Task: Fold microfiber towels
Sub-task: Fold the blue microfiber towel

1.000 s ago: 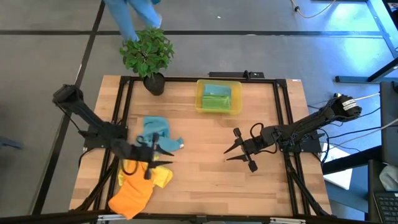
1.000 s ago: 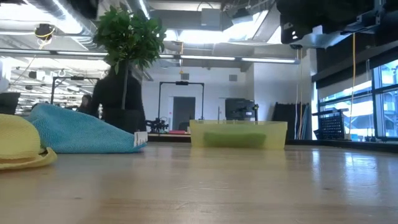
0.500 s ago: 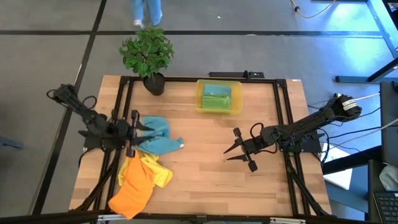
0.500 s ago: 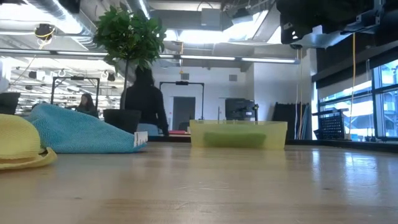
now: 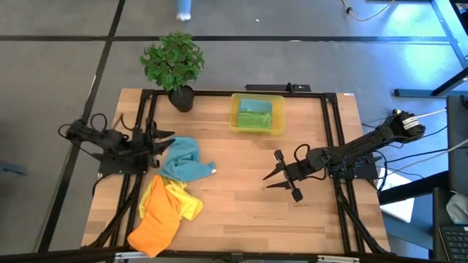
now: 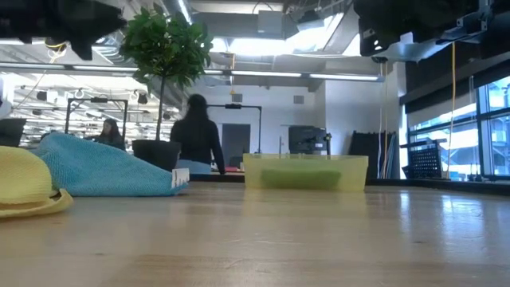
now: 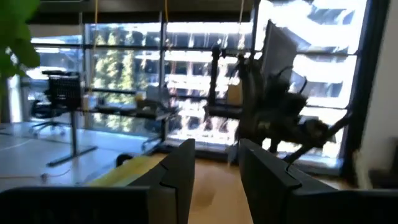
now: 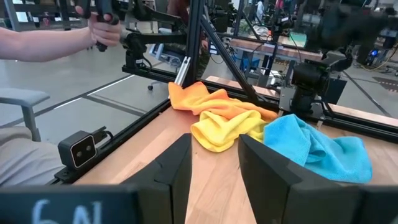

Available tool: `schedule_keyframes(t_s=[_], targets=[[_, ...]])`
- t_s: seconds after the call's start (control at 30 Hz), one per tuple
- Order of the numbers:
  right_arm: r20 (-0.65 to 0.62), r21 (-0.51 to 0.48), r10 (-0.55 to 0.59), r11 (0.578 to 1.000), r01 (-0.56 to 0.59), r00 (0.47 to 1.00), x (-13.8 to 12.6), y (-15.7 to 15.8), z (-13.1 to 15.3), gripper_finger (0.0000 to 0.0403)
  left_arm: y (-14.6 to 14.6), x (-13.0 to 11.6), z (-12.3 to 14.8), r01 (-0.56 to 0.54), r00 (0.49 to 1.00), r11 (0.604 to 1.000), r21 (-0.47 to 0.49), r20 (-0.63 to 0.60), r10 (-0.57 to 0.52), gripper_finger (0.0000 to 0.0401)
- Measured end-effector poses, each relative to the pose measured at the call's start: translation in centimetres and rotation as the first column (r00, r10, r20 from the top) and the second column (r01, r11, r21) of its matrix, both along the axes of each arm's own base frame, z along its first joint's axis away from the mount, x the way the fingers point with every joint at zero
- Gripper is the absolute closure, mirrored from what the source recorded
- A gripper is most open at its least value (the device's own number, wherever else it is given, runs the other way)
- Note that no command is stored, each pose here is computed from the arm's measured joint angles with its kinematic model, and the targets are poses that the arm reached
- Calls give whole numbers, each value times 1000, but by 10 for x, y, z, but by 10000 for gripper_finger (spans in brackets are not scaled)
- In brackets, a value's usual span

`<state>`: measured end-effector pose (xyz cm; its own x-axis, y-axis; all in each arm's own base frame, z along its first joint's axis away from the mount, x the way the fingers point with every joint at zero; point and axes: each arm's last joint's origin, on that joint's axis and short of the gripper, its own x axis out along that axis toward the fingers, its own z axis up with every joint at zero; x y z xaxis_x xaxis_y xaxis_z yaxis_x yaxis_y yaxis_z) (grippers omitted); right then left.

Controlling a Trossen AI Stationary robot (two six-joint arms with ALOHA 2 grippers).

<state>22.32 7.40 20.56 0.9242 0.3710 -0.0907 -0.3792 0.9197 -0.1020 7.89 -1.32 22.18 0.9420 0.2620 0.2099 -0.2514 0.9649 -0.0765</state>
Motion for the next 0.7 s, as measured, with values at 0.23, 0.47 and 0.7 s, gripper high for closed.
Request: schedule_keyframes(t_s=[0.23, 0.47, 0.7], targets=[[3, 1, 0, 1000, 0, 1000, 0, 0, 0, 270, 2, 6, -17, -68, 993, 998, 19, -92, 69, 287], [1, 6, 0, 1000, 0, 1000, 0, 0, 0, 270, 0, 11, -36, -60, 990, 998, 0, -128, 59, 287], [-7, 24, -1, 1000, 1, 1000, 0, 0, 0, 270, 0, 13, -50, -96, 981, 995, 1, -167, 95, 287]])
